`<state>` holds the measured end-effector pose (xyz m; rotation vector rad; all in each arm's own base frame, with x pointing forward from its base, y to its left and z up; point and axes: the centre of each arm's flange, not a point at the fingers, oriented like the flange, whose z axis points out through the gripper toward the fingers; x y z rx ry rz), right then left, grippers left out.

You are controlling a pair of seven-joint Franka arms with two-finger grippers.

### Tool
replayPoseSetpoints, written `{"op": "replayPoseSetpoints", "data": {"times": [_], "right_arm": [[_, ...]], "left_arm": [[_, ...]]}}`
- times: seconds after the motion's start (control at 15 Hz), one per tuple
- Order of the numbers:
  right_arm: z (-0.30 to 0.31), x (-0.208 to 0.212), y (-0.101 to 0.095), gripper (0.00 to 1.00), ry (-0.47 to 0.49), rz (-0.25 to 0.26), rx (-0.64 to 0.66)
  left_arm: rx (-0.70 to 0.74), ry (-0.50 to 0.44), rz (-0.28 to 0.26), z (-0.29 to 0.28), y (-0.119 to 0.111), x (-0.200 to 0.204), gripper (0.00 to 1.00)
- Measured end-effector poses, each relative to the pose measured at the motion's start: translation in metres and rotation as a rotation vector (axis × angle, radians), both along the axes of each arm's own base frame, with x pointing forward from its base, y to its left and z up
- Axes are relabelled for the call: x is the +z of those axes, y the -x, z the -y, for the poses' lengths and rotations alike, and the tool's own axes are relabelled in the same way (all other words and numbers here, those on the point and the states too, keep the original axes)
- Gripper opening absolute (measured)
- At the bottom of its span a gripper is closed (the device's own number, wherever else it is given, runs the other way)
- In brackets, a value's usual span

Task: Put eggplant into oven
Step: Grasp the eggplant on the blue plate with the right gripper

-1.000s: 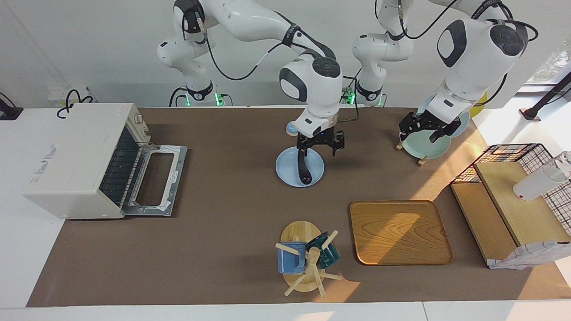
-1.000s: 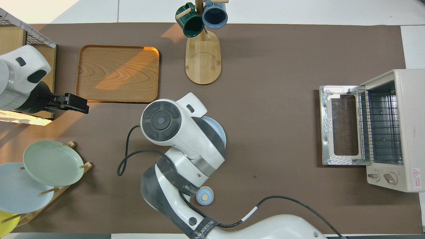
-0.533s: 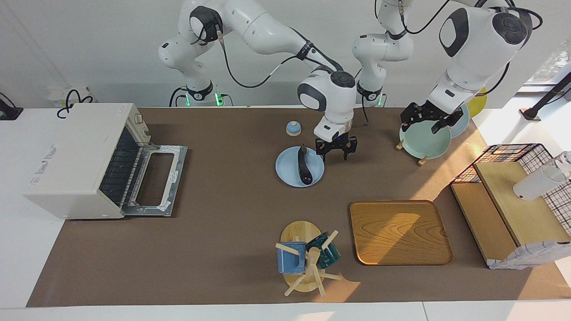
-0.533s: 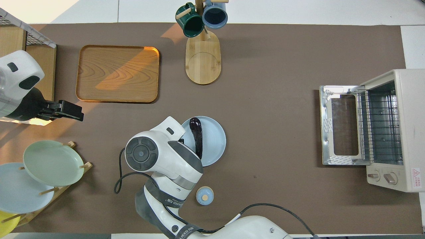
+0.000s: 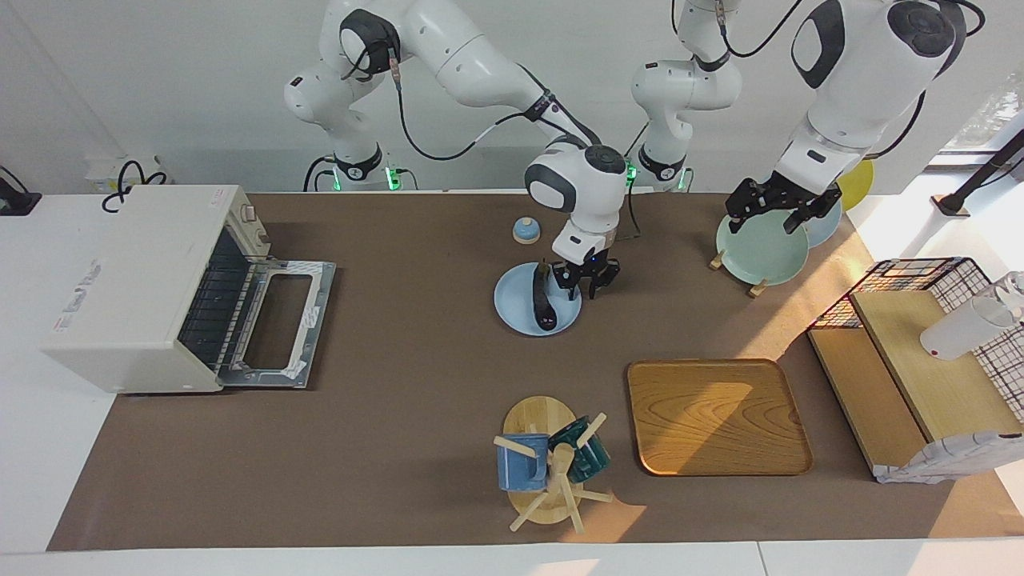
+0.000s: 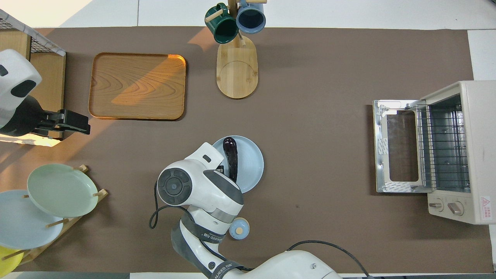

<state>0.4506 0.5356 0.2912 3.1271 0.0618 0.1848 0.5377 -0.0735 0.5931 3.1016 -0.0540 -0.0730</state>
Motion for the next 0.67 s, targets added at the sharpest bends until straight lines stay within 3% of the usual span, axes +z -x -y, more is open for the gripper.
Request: {"op": "replayPoseSetpoints", "data": {"times": [0.2,0.27,0.67], "right_arm": [[-0.001,0.006,0.005,0.08,0.010,0.013,0.018],[0.000,0.011,0.006,0.04,0.029,0.023,0.031],[0.014,0.031,0.000,0.03,0.184,0.031,0.092]], "left_arm": [[0.021,-0.003,0.005,0.000,-0.002,0.002,1.00],[0.023,-0.003,0.004,0.000,-0.002,0.001,1.00],[0.012,-0.007,0.004,-0.016,-0.005,-0.001,1.00]]}}
